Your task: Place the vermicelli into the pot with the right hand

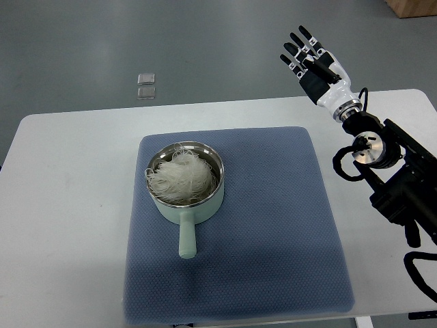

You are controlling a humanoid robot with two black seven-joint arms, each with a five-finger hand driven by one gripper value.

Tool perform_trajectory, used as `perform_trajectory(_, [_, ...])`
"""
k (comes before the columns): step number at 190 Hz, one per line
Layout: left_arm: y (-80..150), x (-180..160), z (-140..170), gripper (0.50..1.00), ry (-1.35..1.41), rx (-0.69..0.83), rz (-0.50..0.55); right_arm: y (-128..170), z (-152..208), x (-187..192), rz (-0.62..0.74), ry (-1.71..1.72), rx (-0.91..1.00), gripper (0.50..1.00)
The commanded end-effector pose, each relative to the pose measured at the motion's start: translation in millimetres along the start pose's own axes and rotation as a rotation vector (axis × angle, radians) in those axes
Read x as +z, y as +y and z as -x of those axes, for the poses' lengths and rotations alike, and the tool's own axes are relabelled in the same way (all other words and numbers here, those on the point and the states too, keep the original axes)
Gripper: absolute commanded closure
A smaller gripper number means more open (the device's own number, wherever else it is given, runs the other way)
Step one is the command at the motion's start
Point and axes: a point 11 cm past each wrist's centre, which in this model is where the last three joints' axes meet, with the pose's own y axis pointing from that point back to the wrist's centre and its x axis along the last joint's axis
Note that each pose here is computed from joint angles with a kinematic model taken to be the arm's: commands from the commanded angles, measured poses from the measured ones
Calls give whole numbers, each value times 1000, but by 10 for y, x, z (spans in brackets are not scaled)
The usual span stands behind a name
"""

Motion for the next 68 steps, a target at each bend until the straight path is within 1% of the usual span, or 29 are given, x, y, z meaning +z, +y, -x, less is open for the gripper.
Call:
perform_trajectory(1, [0, -3, 3, 500, 2, -1, 0, 54, -104, 39, -46, -88, 46, 570])
perform_trajectory(68, [0, 4, 8, 500, -2, -2, 1, 89, -158, 84, -44, -95, 71, 570])
